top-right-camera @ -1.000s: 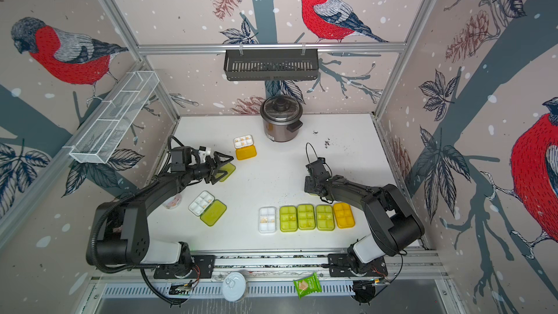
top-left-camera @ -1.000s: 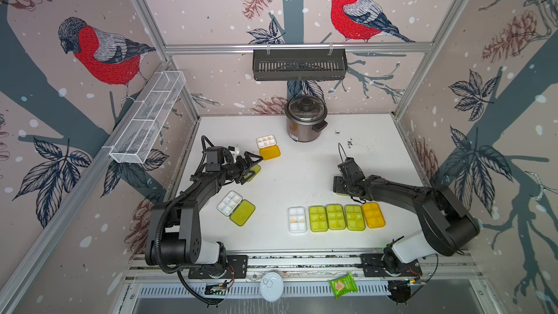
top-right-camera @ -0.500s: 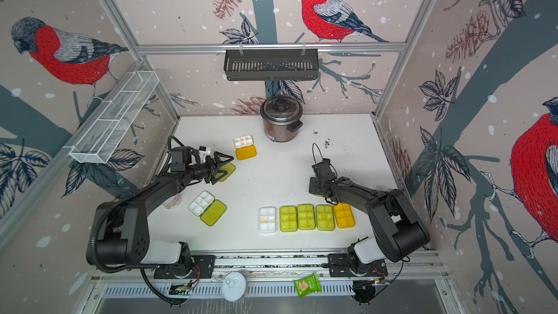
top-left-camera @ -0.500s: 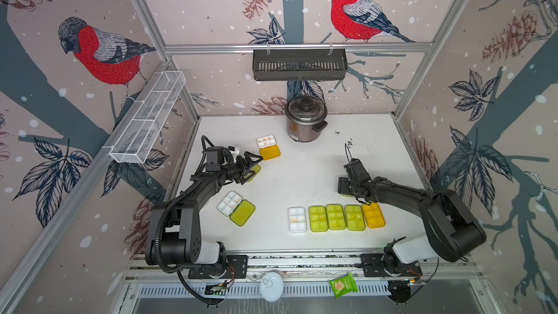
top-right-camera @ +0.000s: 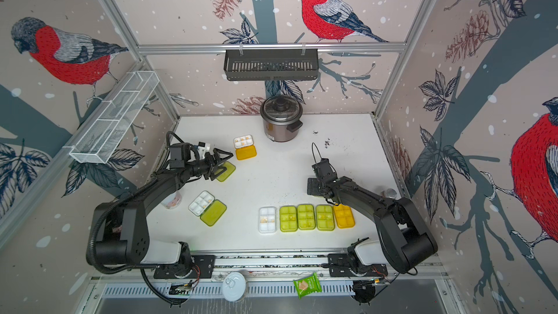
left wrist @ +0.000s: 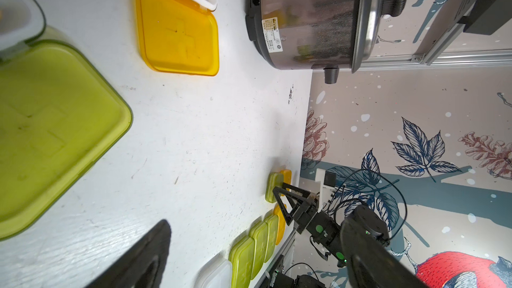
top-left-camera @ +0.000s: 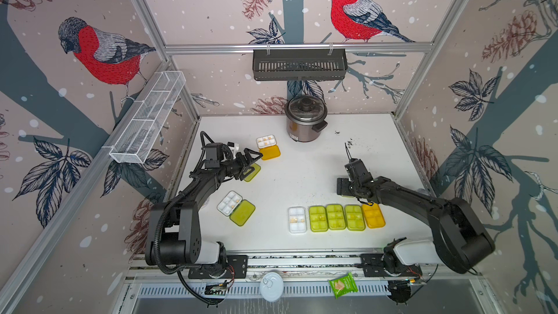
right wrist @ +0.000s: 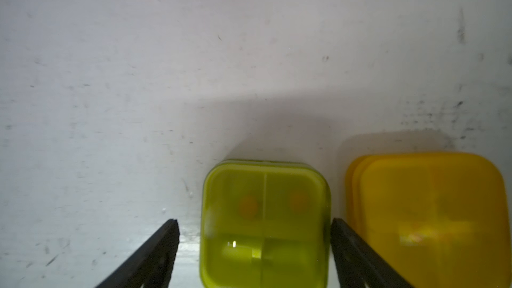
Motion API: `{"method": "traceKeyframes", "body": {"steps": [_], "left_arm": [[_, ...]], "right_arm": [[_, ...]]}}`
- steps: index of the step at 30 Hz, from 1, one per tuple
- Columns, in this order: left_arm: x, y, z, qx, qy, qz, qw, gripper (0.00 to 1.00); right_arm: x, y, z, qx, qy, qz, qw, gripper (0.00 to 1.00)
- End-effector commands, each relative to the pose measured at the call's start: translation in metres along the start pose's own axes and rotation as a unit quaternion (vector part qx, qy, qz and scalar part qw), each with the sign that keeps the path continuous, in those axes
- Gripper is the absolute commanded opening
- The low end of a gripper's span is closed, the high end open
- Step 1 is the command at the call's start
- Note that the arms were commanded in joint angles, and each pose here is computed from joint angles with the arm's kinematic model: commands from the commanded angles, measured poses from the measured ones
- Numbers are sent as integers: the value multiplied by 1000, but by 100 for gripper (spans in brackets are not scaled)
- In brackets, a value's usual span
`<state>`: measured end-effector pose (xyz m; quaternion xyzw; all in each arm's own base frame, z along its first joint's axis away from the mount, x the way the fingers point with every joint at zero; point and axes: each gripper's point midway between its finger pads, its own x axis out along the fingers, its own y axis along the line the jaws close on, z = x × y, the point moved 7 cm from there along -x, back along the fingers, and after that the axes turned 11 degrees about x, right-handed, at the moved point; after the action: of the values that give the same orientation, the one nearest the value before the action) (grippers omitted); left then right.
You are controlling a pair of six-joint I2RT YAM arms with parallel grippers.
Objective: Close pillboxes
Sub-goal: Move the pillbox to the center of the board.
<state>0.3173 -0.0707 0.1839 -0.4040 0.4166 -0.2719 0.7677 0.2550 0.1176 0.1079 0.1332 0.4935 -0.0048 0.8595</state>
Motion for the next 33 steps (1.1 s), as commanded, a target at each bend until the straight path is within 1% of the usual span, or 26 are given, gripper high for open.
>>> {"method": "traceKeyframes", "body": {"steps": [1, 4, 7, 8, 10, 12, 15, 18, 19, 22, 26, 31, 33], "left_arm": [[-7, -10, 11, 16, -30, 13, 999, 95], [-17, -28, 26, 15, -69, 15, 997, 94], [-26, -45, 45, 18, -118, 23, 993, 95], [-29, -49, 52, 17, -133, 26, 991, 95], [-30, -56, 65, 17, -155, 24, 987, 95], [-28, -60, 77, 22, -165, 22, 986, 95], [-18, -55, 95, 48, -148, 50, 987, 95], [-8, -38, 100, 68, -119, 92, 986, 94], [-6, -30, 99, 63, -113, 101, 986, 94], [-8, -15, 99, 50, -109, 103, 988, 93], [-11, 1, 99, 35, -112, 118, 986, 93], [-9, 9, 100, 23, -105, 116, 987, 93], [-8, 9, 100, 21, -101, 110, 989, 93]], "right_arm": [[-15, 14, 7, 0, -11, 28, 1000, 87], [-32, 29, 16, -19, -37, 54, 998, 87], [-43, 42, 19, -39, -49, 74, 995, 88], [-51, 46, 21, -44, -61, 84, 994, 88], [-58, 53, 21, -56, -72, 96, 991, 88], [-62, 59, 18, -67, -75, 107, 989, 88], [-65, 67, 12, -88, -75, 114, 987, 90], [-67, 71, 7, -110, -78, 104, 985, 91], [-68, 71, 6, -115, -80, 103, 985, 91], [-70, 75, 6, -124, -89, 114, 982, 92], [-75, 83, 14, -115, -112, 133, 978, 93], [-74, 99, 25, -114, -129, 154, 973, 93], [-68, 106, 27, -113, -119, 159, 974, 92]]}}
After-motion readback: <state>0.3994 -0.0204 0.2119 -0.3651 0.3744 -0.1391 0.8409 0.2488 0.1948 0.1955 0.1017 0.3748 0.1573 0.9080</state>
